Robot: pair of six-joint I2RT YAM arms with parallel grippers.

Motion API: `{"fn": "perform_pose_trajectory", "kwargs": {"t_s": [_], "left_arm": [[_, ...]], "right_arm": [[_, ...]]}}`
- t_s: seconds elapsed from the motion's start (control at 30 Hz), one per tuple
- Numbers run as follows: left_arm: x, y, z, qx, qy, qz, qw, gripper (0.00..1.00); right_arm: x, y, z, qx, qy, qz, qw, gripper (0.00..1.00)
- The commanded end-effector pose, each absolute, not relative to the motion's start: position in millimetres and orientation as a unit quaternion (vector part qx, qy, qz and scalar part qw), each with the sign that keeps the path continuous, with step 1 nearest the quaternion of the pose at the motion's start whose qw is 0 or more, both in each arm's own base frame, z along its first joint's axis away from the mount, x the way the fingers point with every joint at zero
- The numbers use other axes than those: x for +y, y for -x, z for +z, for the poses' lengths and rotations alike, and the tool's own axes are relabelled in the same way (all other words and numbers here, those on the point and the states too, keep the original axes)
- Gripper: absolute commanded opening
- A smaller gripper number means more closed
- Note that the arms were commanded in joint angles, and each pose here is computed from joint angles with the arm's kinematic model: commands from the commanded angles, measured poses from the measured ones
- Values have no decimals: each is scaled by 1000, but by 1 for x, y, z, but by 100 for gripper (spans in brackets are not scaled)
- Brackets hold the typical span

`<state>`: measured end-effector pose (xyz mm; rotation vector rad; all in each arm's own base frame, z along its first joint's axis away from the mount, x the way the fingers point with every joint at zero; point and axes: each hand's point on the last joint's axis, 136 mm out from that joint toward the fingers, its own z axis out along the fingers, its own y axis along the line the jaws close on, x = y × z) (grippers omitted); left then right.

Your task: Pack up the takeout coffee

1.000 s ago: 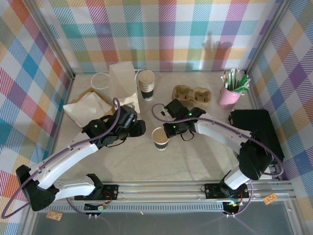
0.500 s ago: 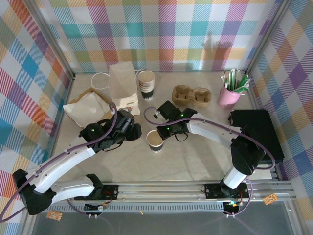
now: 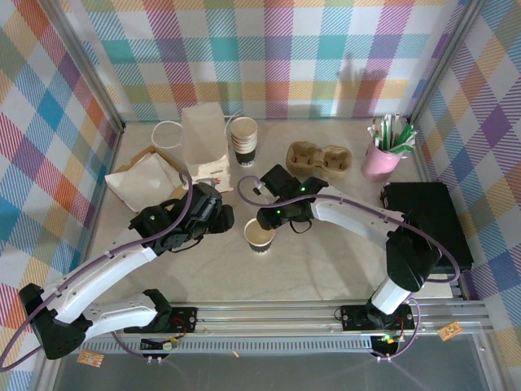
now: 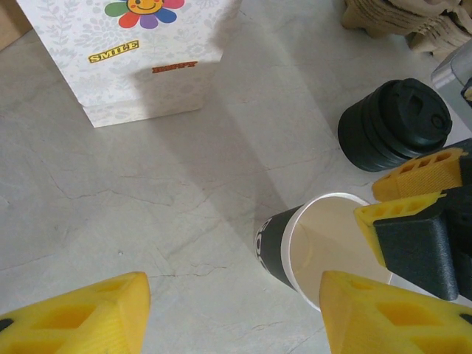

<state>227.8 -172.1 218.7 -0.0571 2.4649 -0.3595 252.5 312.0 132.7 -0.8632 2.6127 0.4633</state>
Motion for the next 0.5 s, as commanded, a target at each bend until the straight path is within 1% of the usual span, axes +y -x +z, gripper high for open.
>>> {"fn": "perform_pose_trajectory", "kwargs": {"t_s": [0.0,0.17,0.23,0.33,0.37,0.43,0.47], "left_arm": [[-173,-229,227,934,0,-128,332,62],[-177,-238,244,926,-27,-121,356,63],[-182,-242,251,922,-38,-123,365,63],[-194,-246,261,917,-62,-137,370,65],[-198,-247,263,916,-68,-141,369,66],[-209,-251,268,915,-86,-147,366,68],[-214,-253,269,915,-96,-148,364,69]], "right_arm": [[306,-249,160,920,303,162,192,39],[294,-248,194,916,288,161,230,46],[287,-249,208,914,282,154,247,52],[269,-257,224,919,258,122,273,67],[265,-259,227,919,252,114,280,70],[252,-269,234,922,230,92,298,82],[247,-274,235,922,223,84,305,87]]}}
